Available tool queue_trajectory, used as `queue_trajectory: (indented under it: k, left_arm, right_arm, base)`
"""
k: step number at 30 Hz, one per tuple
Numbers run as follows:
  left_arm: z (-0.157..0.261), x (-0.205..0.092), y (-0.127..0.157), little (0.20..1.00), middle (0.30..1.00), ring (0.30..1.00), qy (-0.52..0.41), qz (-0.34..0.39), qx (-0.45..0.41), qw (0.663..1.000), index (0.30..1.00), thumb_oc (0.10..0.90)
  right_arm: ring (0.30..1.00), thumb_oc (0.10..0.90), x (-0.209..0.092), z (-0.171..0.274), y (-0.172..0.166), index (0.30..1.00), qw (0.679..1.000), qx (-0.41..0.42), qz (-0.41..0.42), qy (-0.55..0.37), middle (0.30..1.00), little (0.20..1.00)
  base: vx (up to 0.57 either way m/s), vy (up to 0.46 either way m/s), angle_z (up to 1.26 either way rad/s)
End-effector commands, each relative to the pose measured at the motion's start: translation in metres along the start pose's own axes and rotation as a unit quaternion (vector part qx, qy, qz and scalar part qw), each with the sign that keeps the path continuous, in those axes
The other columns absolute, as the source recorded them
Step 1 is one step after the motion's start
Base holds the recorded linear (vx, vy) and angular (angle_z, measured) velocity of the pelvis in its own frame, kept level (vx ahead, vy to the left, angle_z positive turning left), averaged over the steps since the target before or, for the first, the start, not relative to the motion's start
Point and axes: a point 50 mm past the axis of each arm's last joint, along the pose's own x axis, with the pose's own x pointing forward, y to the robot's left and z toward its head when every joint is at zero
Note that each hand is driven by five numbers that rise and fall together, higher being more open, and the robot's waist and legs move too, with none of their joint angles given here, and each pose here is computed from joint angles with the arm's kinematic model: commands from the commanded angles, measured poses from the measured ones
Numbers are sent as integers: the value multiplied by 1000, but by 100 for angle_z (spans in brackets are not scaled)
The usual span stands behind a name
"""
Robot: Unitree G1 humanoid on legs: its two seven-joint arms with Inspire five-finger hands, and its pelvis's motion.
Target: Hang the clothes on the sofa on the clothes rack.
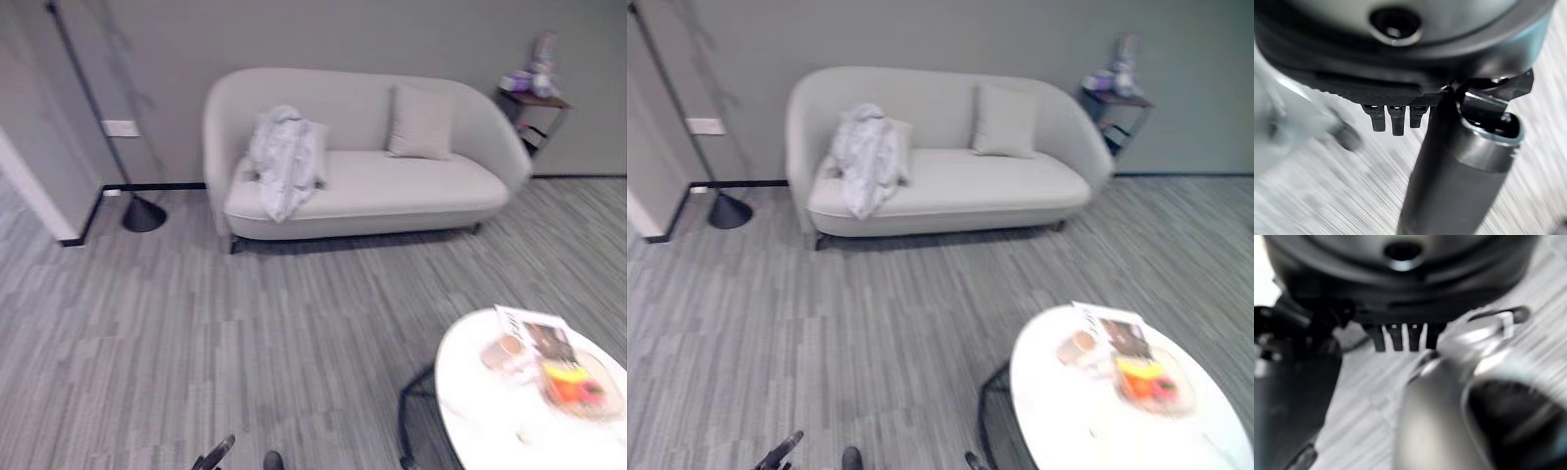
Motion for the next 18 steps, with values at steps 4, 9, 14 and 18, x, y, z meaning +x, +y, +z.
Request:
queue_trajectory:
  k: [4,9,14,18]
  left_arm:
    - [7,0,-4,900,900,900,-17,-34,102,994,900,800]
    - [-4,-1,-5,900,900,900,-2,-40,127,991,900,800]
    - [-18,-3,-9,900,900,900,17,-61,157,986,900,800]
    - [-25,-5,2,900,900,900,37,-52,162,985,900,800]
  right_arm:
    - [900,800,8,57,48,900,994,-34,73,-75,900,900]
    - [900,800,6,68,51,900,992,-32,78,-96,900,900]
    - [900,800,6,59,45,900,993,-33,73,-83,900,900]
    - [900,800,5,48,27,900,997,-28,47,-61,900,900]
  base:
    - [326,226,21]
    - [360,-51,52]
    - [355,-84,41]
    - [444,-159,34]
